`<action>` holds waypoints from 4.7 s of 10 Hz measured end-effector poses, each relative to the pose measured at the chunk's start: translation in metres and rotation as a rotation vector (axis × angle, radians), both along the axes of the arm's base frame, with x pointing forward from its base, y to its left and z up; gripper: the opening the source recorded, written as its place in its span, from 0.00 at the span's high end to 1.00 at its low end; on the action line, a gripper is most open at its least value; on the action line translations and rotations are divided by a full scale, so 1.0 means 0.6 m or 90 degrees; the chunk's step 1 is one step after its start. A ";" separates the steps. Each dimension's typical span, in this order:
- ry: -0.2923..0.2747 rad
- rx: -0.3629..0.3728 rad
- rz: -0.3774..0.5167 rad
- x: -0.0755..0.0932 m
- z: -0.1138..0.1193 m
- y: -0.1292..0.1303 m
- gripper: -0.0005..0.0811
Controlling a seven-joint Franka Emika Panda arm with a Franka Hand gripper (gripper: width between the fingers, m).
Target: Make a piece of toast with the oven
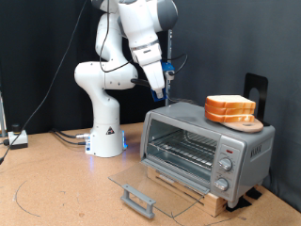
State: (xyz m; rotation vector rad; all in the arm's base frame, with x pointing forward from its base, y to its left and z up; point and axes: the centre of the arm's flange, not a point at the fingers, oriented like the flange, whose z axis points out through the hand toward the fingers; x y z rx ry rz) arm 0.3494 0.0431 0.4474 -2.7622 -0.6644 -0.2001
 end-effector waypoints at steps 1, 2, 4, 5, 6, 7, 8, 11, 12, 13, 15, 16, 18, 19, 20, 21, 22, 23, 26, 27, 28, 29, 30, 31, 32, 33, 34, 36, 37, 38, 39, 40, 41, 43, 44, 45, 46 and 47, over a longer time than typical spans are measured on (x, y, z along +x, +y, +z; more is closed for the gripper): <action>-0.002 -0.001 -0.003 0.002 -0.002 0.011 0.51; -0.005 -0.002 -0.008 0.004 -0.004 0.021 0.51; -0.009 0.001 -0.011 0.007 -0.008 0.036 0.51; -0.012 0.003 -0.011 0.007 -0.009 0.042 0.51; -0.013 0.005 -0.010 0.008 -0.010 0.047 0.51; -0.014 0.007 -0.010 0.008 -0.010 0.051 0.51; -0.014 0.009 -0.009 0.008 -0.011 0.054 0.51; -0.014 0.014 -0.010 0.008 -0.011 0.058 0.51; -0.015 0.017 -0.011 0.009 -0.010 0.059 0.51; -0.018 0.020 -0.012 0.010 -0.008 0.060 0.51; -0.022 0.023 -0.013 0.012 -0.002 0.060 0.51; -0.023 0.023 -0.012 0.012 -0.001 0.061 0.51; -0.021 0.021 -0.012 0.012 -0.002 0.064 0.51; -0.020 0.017 -0.017 0.012 -0.004 0.068 0.51; -0.022 0.011 -0.022 0.014 -0.006 0.075 0.51; -0.025 0.008 -0.025 0.015 -0.006 0.084 0.51; -0.031 0.008 -0.027 0.017 -0.006 0.093 0.51; -0.034 0.008 -0.029 0.020 -0.006 0.102 0.51; -0.027 0.007 -0.030 0.029 -0.004 0.125 0.51; -0.023 0.007 -0.032 0.032 -0.005 0.133 0.51; -0.019 0.006 -0.033 0.035 -0.006 0.142 0.51; -0.018 0.005 -0.034 0.038 -0.008 0.151 0.51; -0.019 0.004 -0.035 0.041 -0.009 0.158 0.51; -0.021 0.005 -0.034 0.044 -0.011 0.165 0.51; -0.022 0.009 -0.032 0.047 -0.013 0.171 0.51; -0.019 0.016 -0.030 0.049 -0.014 0.178 0.51; -0.016 0.021 -0.027 0.051 -0.016 0.185 0.51; -0.018 0.027 -0.019 0.055 -0.017 0.197 0.51; -0.028 0.034 -0.019 0.058 -0.016 0.200 0.51; -0.041 0.044 -0.019 0.060 -0.013 0.200 0.51; -0.056 0.056 -0.020 0.063 -0.009 0.200 0.51; -0.070 0.069 -0.019 0.065 -0.005 0.197 0.51; -0.079 0.079 -0.019 0.066 0.000 0.191 0.51; -0.087 0.095 -0.023 0.066 0.010 0.171 0.51; -0.084 0.103 -0.024 0.064 0.014 0.158 0.51; -0.076 0.106 -0.024 0.060 0.019 0.144 0.51; -0.070 0.108 -0.023 0.056 0.022 0.137 0.51; -0.069 0.107 -0.023 0.056 0.020 0.138 0.51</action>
